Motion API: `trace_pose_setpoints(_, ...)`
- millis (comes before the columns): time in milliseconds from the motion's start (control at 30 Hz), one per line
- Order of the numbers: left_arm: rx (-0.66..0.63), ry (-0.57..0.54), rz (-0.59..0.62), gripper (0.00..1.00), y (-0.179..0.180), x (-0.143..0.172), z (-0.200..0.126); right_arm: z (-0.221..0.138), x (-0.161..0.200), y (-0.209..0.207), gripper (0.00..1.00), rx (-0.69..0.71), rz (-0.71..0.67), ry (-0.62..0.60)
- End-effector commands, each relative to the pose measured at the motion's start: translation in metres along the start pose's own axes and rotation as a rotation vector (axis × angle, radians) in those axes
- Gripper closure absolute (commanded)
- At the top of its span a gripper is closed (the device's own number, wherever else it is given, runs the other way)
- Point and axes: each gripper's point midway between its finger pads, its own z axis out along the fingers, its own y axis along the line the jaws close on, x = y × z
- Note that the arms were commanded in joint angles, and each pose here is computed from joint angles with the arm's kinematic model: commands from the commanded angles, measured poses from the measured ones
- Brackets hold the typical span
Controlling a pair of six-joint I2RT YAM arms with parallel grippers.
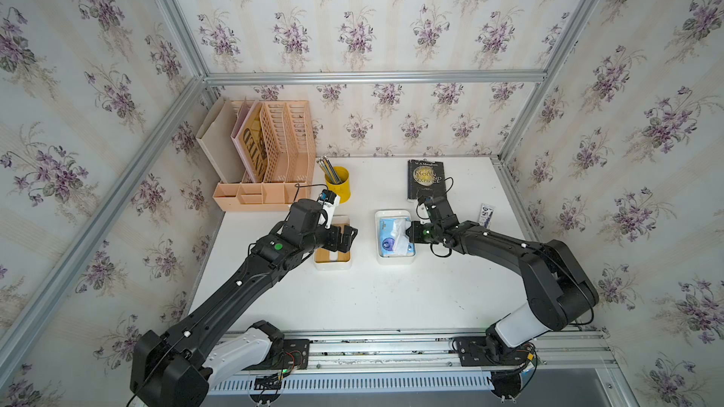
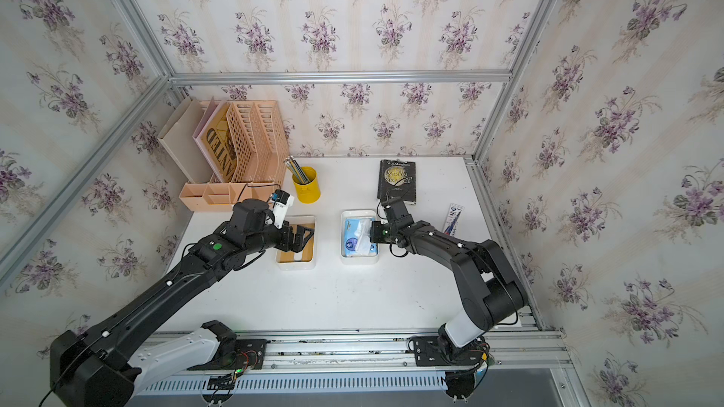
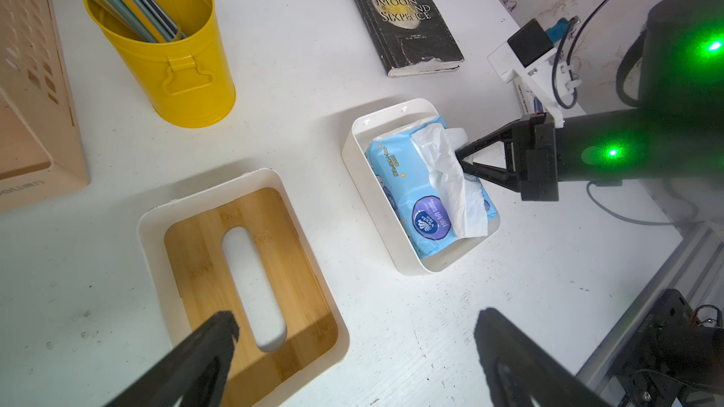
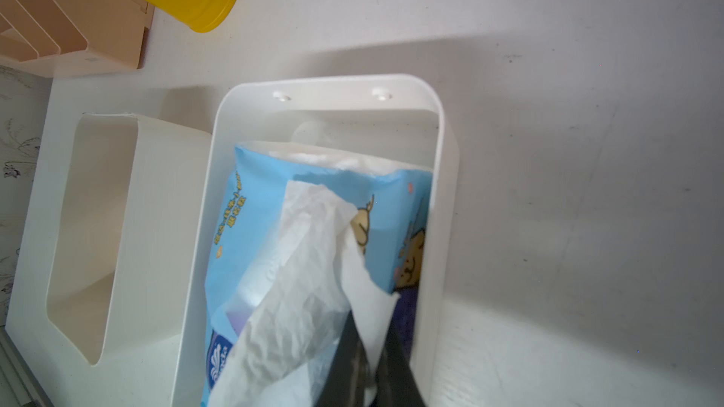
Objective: Put the tissue paper into the tissue box
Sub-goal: Place the paper towel in the tissue box.
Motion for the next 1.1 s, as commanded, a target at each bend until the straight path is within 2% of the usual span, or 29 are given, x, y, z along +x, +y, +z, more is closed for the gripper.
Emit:
trace_pose_setpoints(0,0.015,-0.013,-0.004,0.01,-0.003,-0.005,0.001,0.000,0.000,0.001,1.00,-0.007,0.004,-0.001)
trace_pose_setpoints(367,0.015,-0.008,-0.007,0.01,-0.003,-0.003,0.001,0.004,-0.011,0.017,1.00,-0.070,0.011,-0.007)
trace_pose_setpoints(1067,0.008,-0.008,-0.001,0.01,-0.002,-0.002,-0.001,0.000,-0.011,0.001,0.98,0.023,-0.006,-0.010)
